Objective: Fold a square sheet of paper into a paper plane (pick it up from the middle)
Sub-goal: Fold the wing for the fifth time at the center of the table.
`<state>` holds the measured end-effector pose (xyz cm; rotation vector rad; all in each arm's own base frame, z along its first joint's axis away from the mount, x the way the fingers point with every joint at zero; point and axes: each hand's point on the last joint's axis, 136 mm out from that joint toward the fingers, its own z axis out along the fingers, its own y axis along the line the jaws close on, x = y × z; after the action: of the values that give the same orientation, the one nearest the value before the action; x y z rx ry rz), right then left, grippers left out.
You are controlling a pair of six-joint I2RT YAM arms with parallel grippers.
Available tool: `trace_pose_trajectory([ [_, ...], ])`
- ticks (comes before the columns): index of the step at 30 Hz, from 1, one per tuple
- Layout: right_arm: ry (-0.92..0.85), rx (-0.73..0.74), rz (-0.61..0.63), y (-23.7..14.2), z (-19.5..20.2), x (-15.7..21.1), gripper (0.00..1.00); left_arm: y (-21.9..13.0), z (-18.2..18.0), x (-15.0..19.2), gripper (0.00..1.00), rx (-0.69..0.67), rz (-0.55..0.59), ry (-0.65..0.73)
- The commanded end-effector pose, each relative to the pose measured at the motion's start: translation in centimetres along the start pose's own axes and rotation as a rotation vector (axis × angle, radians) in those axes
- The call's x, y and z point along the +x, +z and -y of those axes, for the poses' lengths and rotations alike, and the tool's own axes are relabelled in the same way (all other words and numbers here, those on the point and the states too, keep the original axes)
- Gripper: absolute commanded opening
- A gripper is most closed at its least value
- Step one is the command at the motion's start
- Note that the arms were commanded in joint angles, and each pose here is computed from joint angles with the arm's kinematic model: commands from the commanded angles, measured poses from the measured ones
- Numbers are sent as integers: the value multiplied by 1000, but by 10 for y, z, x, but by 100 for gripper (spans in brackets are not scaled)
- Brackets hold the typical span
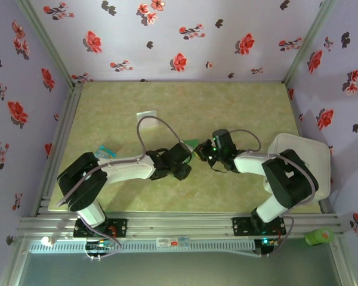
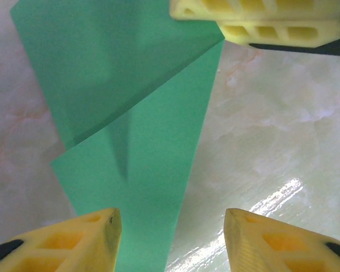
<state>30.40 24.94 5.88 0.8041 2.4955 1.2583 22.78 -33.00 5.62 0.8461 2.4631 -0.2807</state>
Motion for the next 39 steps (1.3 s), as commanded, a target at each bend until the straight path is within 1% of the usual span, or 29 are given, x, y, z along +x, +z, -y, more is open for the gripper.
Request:
trace_pose_trajectory([
  [1,2,-26,23,-3,-14,-3,3,4,-4,-3,52,-83,-6,59],
  [7,1,-27,18,-3,-15,-2,4,9,-10,-1,51,-151,-18,83],
  [14,-2,-33,16,-3,-18,-1,4,11,-10,4,49,-173,-32,113],
  [21,1,-32,15,-3,-16,-1,4,12,-8,7,42,-173,-39,136],
  [24,0,-32,13,-3,-16,-1,4,12,-8,8,36,-176,-40,139],
  [27,1,-31,14,-3,-16,-1,4,12,-9,10,34,-181,-45,143],
  [29,1,-33,14,-4,-17,-1,4,13,-10,11,34,-183,-48,143],
  [33,0,-37,14,-4,-18,0,4,12,-10,13,38,-184,-48,148],
  [39,0,-39,13,-4,-19,0,3,14,-12,15,39,-190,-54,156],
])
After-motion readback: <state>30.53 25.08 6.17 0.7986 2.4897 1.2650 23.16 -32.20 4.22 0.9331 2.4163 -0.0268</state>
